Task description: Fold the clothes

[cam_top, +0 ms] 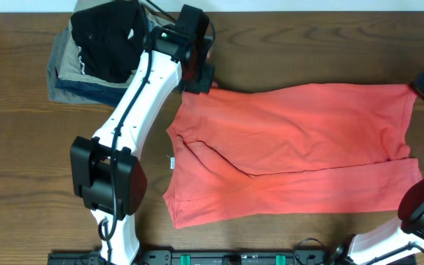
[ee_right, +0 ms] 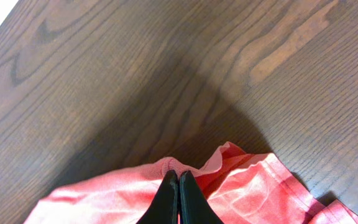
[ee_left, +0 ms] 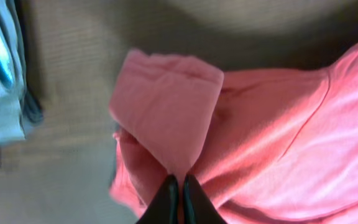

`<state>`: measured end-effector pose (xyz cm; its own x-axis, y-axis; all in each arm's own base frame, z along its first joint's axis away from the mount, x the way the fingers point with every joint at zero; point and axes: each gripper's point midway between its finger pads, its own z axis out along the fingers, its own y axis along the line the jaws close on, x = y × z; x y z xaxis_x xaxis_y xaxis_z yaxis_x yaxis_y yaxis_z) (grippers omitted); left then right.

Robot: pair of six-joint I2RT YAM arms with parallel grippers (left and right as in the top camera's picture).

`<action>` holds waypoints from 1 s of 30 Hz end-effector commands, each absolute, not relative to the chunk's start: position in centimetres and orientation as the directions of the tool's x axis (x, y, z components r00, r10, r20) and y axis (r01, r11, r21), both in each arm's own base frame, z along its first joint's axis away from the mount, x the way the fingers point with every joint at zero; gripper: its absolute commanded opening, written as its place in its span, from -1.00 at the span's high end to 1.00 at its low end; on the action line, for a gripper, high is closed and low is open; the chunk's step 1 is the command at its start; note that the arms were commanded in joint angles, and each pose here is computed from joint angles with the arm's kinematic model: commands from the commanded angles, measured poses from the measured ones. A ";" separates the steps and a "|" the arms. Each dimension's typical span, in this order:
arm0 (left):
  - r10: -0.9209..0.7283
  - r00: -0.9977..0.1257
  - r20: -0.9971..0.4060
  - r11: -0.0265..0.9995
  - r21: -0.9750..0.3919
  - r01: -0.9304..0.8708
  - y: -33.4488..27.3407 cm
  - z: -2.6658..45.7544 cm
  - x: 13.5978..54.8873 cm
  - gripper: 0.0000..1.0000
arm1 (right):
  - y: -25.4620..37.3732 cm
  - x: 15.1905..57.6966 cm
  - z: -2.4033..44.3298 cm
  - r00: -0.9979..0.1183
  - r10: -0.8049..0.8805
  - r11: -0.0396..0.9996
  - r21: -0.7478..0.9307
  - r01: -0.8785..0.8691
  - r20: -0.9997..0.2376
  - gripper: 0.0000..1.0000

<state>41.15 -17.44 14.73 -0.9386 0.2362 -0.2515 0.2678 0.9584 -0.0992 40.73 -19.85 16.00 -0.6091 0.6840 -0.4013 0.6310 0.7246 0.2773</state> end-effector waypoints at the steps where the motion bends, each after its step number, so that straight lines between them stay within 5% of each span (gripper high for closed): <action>1: 0.204 -0.961 -0.185 0.970 -0.094 0.224 -16.7 14.4 39.8 0.88 | -20.8 40.4 16.4 -0.600 0.686 0.721 0.272 0.637 -0.412 0.98; 30: 0.184 -0.949 0.256 0.983 -0.031 0.183 -17.4 12.4 26.6 0.88 | -24.2 33.8 15.9 -0.395 0.887 0.454 0.290 0.842 -0.241 0.98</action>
<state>28.04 -16.69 11.34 -0.9496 0.1755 0.2597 0.1738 0.9843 -0.0296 34.37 -23.11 14.55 -0.4524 0.8698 -0.1966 0.8117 0.4930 0.3132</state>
